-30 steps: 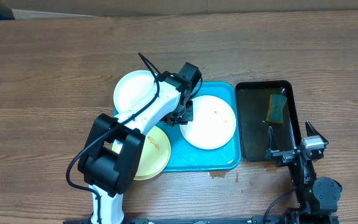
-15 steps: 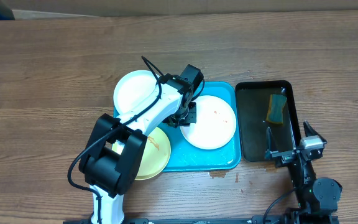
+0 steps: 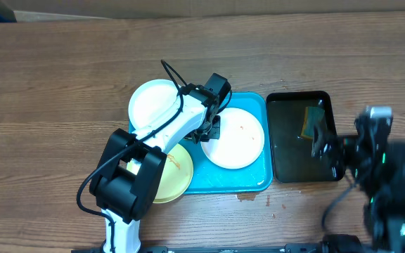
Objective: Clean dirty plates on tray and stack at the side
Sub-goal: 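Grasp the green sponge in the black tray with the right gripper, then dip and rub the sponge in the black tray's water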
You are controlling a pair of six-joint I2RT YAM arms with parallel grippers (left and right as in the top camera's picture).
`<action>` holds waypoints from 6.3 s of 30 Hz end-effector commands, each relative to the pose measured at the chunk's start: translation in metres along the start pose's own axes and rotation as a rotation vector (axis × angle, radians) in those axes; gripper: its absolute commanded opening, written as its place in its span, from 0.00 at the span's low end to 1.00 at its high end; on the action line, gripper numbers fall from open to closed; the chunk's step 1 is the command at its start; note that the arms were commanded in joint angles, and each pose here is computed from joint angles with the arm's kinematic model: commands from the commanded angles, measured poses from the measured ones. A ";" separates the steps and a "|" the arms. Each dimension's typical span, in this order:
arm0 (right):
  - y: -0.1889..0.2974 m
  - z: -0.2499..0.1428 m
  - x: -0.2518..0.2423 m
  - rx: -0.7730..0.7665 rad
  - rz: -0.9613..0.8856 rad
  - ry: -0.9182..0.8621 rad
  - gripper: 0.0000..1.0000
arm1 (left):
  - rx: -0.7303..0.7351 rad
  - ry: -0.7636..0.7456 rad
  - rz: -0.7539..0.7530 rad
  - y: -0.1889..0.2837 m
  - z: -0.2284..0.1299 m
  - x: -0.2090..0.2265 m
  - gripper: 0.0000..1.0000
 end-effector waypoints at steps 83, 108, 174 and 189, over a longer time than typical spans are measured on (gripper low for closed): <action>-0.228 -0.109 -0.062 0.803 -0.392 -0.191 0.67 | 0.024 -0.035 -0.240 0.007 0.010 0.010 0.57; -0.245 -0.096 -0.066 0.658 -0.390 -0.169 0.04 | 0.024 -0.034 -0.239 0.007 0.010 0.010 0.57; -0.189 -0.131 -0.053 1.073 -0.411 -0.258 0.13 | 0.032 0.002 -0.234 0.007 0.010 0.010 0.64; -0.210 -0.115 -0.060 0.925 -0.428 -0.210 0.33 | 0.028 0.002 -0.235 0.007 0.010 0.010 0.64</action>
Point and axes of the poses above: each gripper's point midway between its finger pads, its own y axis back along the fingers, its own x axis along the line the jaws close on, z = x × y, the point moved 7 cm from there along y, back along the fingers, and after that the axes turned 7 degrees about -y, right-handed, at the moved point
